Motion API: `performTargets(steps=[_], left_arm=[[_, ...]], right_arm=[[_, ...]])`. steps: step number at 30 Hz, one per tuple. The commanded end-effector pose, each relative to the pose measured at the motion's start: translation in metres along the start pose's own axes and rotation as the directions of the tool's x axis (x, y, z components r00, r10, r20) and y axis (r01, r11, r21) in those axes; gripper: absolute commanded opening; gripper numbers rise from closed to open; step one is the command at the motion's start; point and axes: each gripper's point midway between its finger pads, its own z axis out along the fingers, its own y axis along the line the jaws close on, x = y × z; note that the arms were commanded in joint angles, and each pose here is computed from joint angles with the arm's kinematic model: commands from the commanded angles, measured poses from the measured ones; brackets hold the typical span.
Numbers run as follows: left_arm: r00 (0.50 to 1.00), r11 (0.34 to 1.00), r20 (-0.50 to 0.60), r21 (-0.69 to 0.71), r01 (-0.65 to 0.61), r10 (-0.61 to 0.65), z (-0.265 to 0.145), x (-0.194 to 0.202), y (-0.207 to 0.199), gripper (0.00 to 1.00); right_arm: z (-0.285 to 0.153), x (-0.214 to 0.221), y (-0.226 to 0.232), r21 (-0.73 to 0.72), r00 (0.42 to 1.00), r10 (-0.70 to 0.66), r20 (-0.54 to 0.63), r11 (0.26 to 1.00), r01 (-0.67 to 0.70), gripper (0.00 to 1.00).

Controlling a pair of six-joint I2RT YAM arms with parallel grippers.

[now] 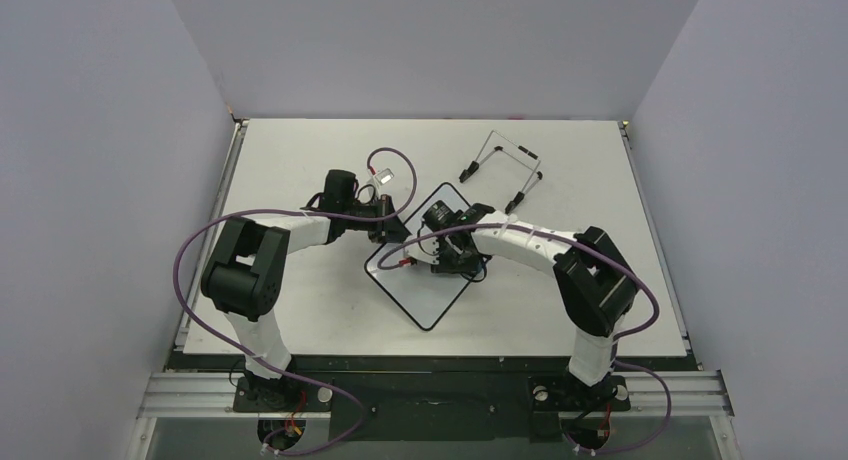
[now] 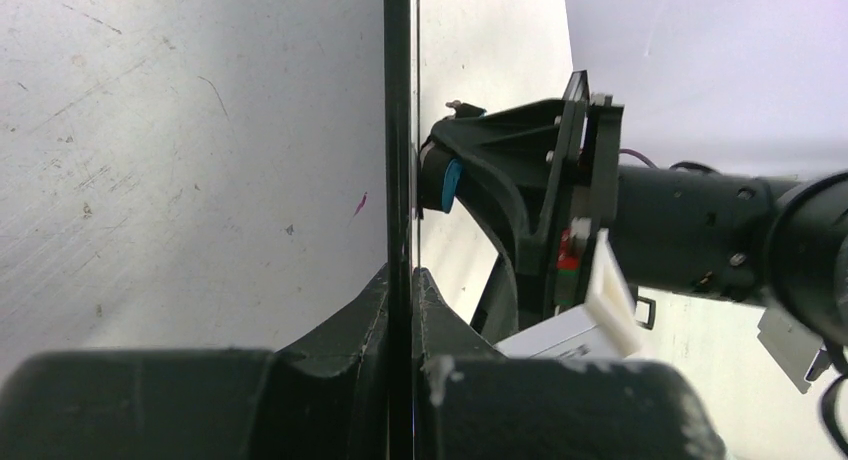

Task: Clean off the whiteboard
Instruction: Erase the whiteboard at the center of the board.

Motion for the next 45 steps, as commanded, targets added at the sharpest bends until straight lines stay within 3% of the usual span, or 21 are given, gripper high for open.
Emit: performTargets(steps=[1,6,11,18,24,29,33,38,45], left_arm=[[0.993,0.989,0.021,0.086,-0.119,0.118,-0.004,-0.011,-0.032,0.0],[0.993,0.989,0.02,0.088,-0.121,0.12,-0.004,-0.011,-0.033,0.0],[0.993,0.989,0.02,0.089,-0.12,0.118,-0.004,-0.012,-0.032,0.0],[0.993,0.989,0.021,0.088,-0.121,0.12,-0.003,-0.014,-0.033,0.0],[0.993,0.989,0.018,0.084,-0.12,0.119,-0.004,-0.012,-0.033,0.0],[0.993,0.989,0.018,0.084,-0.121,0.12,-0.005,-0.012,-0.033,0.0],[0.993,0.989,0.018,0.085,-0.121,0.12,-0.004,-0.012,-0.032,0.0],[0.992,0.989,0.018,0.087,-0.123,0.121,-0.004,-0.012,-0.032,0.0],[0.993,0.989,0.017,0.086,-0.118,0.117,-0.003,-0.013,-0.032,0.0]], right_arm=[[-0.008,-0.016,-0.054,0.084,0.983,0.143,0.119,0.985,-0.154,0.0],[0.001,0.02,-0.066,0.103,0.983,0.183,0.037,0.977,-0.185,0.0],[0.015,0.038,-0.029,0.001,0.996,0.085,-0.033,0.996,-0.085,0.0],[0.015,0.006,0.018,-0.081,0.998,-0.066,0.019,0.994,0.067,0.0],[0.003,-0.015,-0.021,0.005,0.997,0.036,0.069,0.999,-0.037,0.0],[0.0,0.008,-0.06,0.083,0.986,0.157,0.05,0.984,-0.16,0.0],[0.008,0.035,-0.066,0.117,0.983,0.183,-0.024,0.977,-0.179,0.0],[0.023,0.049,-0.036,0.042,0.989,0.12,-0.083,0.992,-0.117,0.0],[0.02,0.005,0.012,-0.063,1.0,-0.014,-0.012,0.998,0.013,0.0]])
